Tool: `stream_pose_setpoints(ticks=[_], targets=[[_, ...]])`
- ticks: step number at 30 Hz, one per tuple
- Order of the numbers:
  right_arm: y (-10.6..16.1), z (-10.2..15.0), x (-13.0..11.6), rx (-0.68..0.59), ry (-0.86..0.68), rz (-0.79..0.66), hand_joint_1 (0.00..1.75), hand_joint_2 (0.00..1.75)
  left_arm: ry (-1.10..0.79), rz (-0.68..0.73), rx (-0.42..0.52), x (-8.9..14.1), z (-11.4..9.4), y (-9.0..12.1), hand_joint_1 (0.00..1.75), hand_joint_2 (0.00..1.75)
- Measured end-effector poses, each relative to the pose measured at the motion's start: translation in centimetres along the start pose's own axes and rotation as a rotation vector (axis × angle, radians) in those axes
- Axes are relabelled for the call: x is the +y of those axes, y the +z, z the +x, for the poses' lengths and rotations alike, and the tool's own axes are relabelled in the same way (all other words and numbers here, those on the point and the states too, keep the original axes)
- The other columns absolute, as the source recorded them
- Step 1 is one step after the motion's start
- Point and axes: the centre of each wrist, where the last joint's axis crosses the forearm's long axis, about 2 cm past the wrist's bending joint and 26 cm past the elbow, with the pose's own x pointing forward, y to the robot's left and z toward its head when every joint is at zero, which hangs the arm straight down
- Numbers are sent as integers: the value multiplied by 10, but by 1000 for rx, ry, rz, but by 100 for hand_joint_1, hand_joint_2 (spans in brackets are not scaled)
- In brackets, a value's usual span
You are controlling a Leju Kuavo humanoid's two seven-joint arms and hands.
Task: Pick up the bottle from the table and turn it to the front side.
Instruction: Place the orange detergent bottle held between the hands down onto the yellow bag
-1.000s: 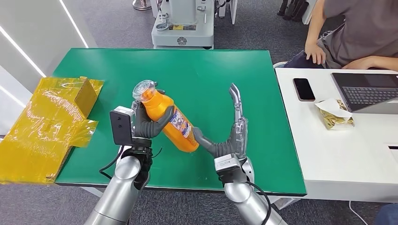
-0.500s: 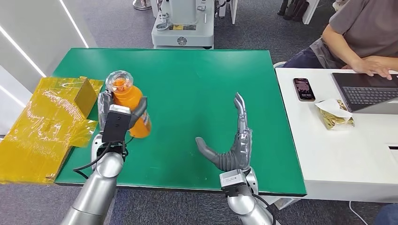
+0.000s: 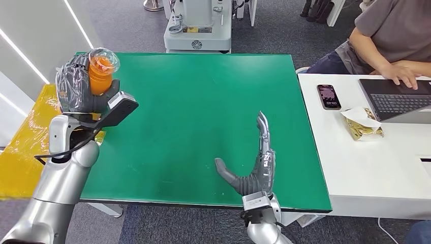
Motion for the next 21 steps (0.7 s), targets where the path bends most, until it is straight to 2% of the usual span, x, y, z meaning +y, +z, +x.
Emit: stream_pose_setpoints(ticks=[5, 10, 16, 21], targets=[[2, 2, 0, 12, -14, -12, 0, 175, -72, -92, 15, -5, -19, 2, 175, 175], [2, 3, 0, 22, -30, -23, 0, 175, -110, -189, 18, -23, -25, 12, 175, 175], [2, 3, 0, -15, -32, -26, 0, 175, -193, -328, 14, -48, -35, 33, 175, 175], [3, 3, 0, -10, -40, -32, 0, 175, -221, -404, 23, -60, -40, 42, 175, 175]])
